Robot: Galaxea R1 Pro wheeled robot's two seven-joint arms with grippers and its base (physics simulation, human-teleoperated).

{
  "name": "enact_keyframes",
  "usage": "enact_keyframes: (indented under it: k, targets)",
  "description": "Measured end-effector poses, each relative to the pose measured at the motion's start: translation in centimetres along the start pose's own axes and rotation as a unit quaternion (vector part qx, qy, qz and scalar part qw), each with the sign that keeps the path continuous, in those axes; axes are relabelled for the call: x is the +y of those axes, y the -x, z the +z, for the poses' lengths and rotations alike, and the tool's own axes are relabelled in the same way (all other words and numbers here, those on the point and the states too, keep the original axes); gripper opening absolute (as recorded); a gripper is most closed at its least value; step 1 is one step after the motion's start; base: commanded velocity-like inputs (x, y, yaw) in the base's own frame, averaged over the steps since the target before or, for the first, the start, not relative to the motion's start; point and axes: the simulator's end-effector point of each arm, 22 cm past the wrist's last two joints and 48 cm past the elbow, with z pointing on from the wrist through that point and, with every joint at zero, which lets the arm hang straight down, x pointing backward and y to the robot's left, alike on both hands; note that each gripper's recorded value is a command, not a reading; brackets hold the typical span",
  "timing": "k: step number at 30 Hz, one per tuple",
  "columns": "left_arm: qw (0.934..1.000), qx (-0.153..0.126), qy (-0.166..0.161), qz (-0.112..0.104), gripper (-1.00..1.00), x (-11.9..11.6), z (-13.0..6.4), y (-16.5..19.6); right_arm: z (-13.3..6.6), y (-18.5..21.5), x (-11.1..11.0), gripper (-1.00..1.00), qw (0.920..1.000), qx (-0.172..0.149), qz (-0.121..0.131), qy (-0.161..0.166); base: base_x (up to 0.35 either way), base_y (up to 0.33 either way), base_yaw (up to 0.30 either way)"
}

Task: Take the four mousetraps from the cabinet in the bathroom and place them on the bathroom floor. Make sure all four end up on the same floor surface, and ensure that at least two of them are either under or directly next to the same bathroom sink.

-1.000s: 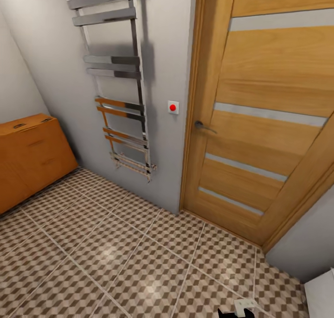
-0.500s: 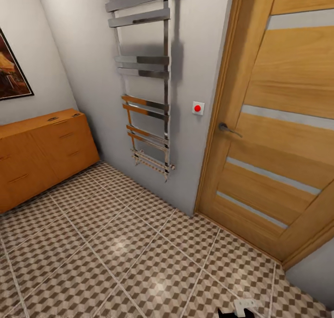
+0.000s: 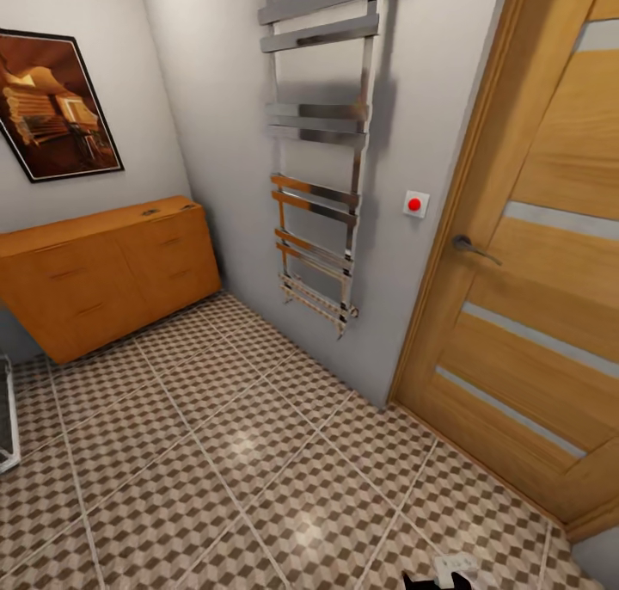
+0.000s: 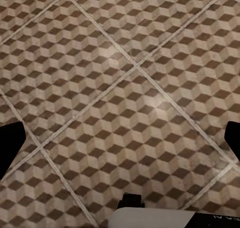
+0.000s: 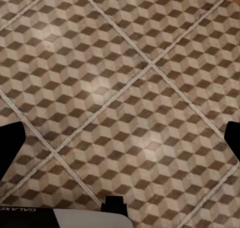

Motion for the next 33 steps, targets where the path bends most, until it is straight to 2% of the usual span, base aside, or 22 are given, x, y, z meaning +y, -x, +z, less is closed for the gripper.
enact_keyframes:
  k: [33]
  targets:
    - [1.0, 0.0, 0.0, 0.0, 1.0, -0.06, -0.01, -0.01, -0.01, -0.06, 0.13, 1.0, 1.0, 0.001, 0.0, 0.001, 0.0, 0.0, 0.286]
